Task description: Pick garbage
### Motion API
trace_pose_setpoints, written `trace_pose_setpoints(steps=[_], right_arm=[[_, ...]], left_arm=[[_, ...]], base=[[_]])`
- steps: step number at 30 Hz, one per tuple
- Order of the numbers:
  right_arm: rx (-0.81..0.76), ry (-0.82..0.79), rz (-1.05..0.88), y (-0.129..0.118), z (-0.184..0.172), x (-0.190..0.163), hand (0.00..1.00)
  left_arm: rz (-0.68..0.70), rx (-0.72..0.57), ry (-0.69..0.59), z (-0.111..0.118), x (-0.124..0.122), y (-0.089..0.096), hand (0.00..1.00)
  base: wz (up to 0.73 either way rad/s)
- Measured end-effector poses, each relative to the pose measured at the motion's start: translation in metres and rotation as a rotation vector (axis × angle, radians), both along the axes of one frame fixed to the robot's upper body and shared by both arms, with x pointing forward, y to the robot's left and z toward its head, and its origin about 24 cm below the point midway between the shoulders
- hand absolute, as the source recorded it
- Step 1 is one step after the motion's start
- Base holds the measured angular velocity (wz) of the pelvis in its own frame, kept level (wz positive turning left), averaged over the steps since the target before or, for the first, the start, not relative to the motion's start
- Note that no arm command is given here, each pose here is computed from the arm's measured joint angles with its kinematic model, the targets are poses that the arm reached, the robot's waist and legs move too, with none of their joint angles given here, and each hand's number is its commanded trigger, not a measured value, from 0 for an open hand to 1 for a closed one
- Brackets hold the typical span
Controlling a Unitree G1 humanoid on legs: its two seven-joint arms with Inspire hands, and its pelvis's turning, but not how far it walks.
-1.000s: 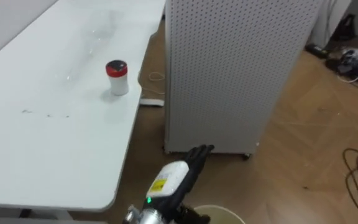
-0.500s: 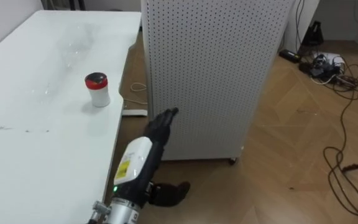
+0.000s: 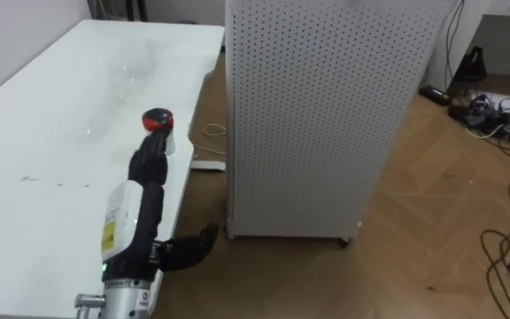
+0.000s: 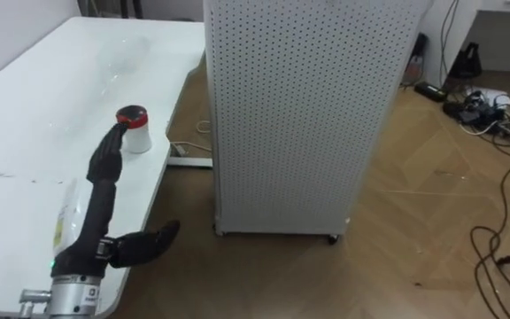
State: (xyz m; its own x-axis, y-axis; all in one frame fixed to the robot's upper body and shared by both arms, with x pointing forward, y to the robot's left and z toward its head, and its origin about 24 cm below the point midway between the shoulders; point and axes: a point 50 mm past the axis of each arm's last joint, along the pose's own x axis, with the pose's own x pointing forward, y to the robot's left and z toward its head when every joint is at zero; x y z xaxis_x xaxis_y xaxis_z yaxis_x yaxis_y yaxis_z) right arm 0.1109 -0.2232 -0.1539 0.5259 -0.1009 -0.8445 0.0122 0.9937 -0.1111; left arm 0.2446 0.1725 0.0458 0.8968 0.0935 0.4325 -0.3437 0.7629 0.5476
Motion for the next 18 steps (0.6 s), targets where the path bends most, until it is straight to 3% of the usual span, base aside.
trace_pose_setpoints(steps=[4, 9, 18], right_arm=[[-0.001, -0.008, 0.012, 0.001, 0.001, 0.003, 1.00], [0.001, -0.008, 0.045, -0.001, 0.002, 0.003, 1.00], [-0.027, 0.013, 0.009, -0.004, 0.001, -0.001, 1.00]], left_arm=[[0.044, -0.030, -0.015, -0.001, -0.003, 0.006, 0.00], [0.111, -0.142, 0.075, -0.021, -0.016, 0.019, 0.00], [0.192, -0.252, 0.116, -0.037, -0.022, 0.020, 0.00]], base=[[-0.13], [-0.38], [-0.20]])
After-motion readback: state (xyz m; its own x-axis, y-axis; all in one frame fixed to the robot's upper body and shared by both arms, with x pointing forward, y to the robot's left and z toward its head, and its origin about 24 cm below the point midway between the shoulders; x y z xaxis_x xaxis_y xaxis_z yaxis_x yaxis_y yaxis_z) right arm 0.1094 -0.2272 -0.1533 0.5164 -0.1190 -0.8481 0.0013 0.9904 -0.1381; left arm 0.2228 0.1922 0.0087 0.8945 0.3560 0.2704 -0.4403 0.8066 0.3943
